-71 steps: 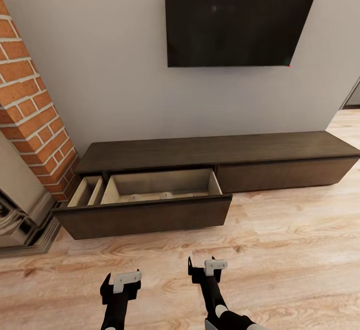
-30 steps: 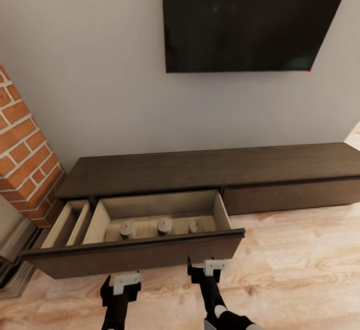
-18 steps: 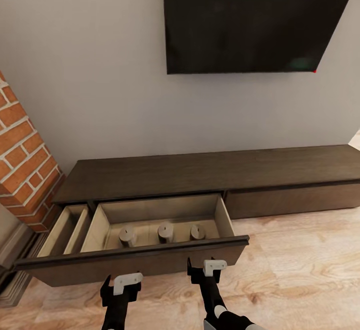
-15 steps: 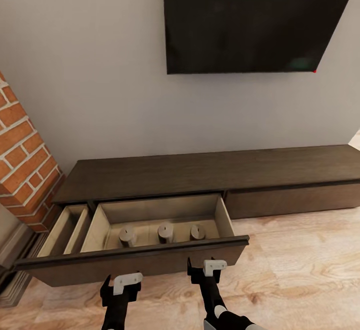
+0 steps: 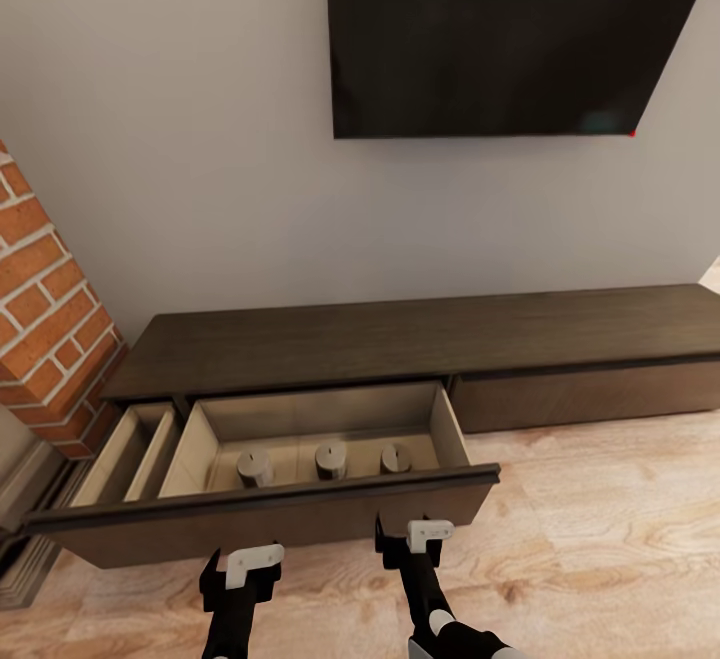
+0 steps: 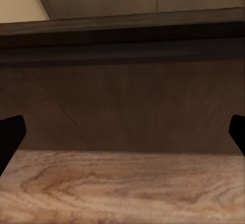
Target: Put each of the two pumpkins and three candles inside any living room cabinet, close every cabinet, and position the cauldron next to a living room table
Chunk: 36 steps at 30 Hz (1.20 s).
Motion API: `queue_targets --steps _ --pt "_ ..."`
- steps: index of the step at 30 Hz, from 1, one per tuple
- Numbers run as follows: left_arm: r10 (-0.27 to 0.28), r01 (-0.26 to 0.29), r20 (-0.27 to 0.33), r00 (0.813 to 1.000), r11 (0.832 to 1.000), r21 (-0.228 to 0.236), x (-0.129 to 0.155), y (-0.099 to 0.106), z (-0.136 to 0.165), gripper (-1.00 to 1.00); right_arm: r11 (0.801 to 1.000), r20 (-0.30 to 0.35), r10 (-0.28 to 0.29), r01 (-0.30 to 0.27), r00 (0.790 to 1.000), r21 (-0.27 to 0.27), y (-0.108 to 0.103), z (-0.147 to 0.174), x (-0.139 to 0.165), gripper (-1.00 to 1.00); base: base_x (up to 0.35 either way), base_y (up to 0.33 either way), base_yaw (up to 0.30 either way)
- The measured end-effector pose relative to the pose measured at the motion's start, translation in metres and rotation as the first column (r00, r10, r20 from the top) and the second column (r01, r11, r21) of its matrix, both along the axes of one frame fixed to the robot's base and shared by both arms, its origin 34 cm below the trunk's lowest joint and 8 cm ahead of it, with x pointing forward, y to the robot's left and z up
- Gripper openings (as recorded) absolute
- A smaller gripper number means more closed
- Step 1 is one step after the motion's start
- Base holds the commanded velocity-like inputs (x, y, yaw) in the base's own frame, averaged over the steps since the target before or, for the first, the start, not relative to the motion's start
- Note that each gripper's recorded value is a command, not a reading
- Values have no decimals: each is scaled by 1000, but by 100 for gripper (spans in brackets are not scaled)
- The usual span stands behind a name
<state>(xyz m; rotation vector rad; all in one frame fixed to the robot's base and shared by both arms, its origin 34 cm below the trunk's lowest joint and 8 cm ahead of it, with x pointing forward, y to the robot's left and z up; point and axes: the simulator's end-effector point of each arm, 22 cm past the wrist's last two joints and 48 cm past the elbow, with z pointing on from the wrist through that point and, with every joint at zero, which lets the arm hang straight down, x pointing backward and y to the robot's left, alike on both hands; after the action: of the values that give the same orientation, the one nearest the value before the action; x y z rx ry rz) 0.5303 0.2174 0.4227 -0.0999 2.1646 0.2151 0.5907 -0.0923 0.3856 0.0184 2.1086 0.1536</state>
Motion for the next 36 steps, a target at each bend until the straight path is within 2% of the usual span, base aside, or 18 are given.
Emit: queue_targets --steps 10,25,36 --pt "0 0 0 1000 1000 1 -5 1 -22 100 1000 -16 18 -18 1000 -10 1 -25 -7 100 0 0 0" --pt "1 -1 -1 1000 1000 2 -6 1 -22 100 999 -39 31 -31 999 -20 2 -30 -10 100 3 0 0" --pt "1 -1 -2 1000 1000 3 -6 1 -22 100 999 -38 31 -32 999 -20 2 -29 -10 100 157 0 0"
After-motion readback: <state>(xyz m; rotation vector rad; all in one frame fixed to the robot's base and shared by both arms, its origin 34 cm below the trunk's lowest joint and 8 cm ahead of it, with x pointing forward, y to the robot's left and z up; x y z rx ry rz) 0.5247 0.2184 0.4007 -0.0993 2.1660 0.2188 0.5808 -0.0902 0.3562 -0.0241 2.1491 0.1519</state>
